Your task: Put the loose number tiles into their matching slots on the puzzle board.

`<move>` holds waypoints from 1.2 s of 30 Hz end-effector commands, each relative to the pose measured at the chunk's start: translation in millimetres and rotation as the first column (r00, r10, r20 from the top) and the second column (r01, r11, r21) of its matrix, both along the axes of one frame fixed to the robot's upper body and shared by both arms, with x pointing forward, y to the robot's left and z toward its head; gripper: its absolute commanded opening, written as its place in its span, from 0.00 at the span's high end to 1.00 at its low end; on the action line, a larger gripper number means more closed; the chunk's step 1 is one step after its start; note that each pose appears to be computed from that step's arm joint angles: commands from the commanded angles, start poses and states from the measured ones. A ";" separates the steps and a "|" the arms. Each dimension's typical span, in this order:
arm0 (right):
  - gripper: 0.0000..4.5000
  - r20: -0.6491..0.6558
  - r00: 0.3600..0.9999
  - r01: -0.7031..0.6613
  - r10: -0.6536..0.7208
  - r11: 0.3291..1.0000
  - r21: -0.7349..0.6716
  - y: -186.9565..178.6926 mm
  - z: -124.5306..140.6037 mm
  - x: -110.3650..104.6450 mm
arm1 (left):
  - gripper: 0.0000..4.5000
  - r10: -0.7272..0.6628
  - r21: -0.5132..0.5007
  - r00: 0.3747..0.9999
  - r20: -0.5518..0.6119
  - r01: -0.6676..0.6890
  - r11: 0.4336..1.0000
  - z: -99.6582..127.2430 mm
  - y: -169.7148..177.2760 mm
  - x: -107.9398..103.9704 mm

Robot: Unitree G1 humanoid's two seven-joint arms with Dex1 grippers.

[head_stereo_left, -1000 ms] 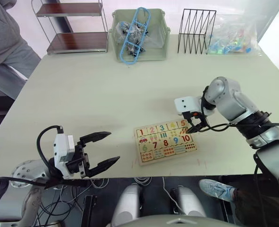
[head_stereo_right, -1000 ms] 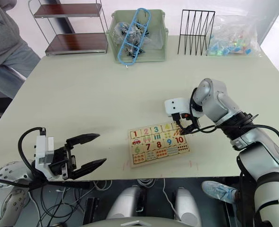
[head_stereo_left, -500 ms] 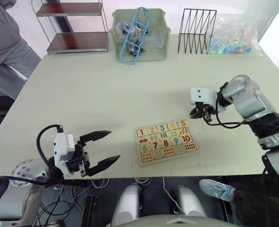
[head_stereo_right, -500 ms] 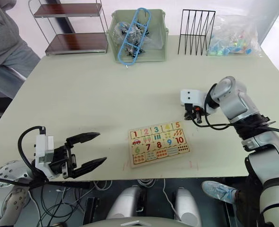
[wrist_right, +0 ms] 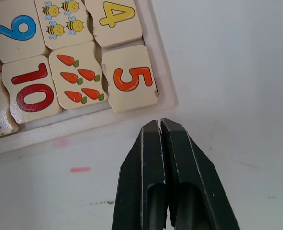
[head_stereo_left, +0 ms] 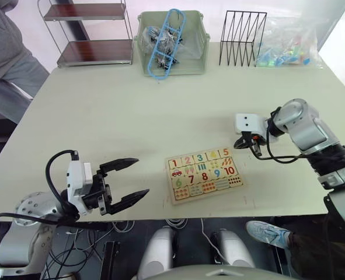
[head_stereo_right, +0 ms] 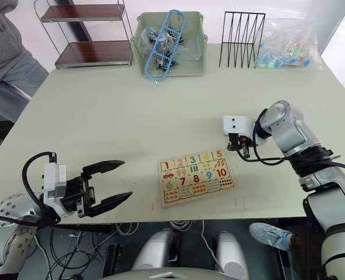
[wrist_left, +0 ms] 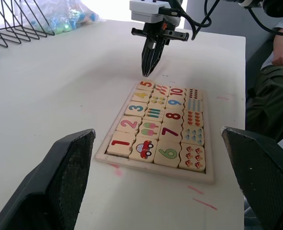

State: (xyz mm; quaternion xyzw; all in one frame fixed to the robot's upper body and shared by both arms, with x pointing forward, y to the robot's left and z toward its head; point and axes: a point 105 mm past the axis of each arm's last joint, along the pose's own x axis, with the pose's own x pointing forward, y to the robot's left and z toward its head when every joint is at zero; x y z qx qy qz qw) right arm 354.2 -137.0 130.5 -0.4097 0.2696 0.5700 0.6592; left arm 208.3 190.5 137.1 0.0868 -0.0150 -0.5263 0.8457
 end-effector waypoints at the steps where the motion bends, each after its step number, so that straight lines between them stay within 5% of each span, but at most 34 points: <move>1: 0.99 0.034 0.999 -0.032 0.031 0.999 0.013 5.0 8.2 -0.5 | 0.00 -0.005 0.005 1.000 0.024 0.005 1.000 6.2 0.8 -2.2; 36: 0.99 -0.005 0.997 -0.078 0.078 0.997 0.016 15.4 0.2 -11.5 | 0.00 -0.001 0.002 1.000 0.021 0.001 1.000 3.9 1.4 -2.8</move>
